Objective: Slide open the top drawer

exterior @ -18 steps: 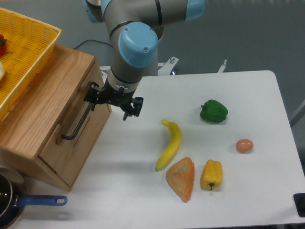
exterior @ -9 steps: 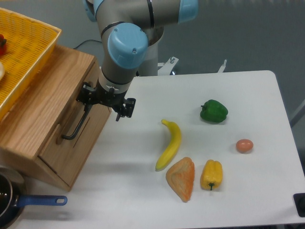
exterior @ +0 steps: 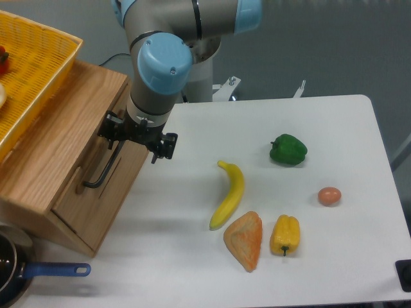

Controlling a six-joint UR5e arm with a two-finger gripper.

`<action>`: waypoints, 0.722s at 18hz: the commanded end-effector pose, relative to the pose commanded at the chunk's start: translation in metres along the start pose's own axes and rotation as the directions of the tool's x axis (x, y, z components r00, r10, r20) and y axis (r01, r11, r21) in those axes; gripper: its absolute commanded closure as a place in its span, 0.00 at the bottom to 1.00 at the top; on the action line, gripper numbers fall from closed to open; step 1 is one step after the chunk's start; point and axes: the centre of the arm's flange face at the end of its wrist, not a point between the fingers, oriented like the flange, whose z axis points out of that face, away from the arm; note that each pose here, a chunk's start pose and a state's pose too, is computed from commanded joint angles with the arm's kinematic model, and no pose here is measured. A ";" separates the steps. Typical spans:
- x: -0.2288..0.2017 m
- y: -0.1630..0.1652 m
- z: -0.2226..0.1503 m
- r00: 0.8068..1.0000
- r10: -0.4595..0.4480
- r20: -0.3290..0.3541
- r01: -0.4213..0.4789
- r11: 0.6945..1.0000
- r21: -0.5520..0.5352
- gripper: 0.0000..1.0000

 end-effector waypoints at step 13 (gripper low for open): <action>0.005 0.000 0.005 1.000 0.008 0.002 -0.008 1.000 -0.011 0.00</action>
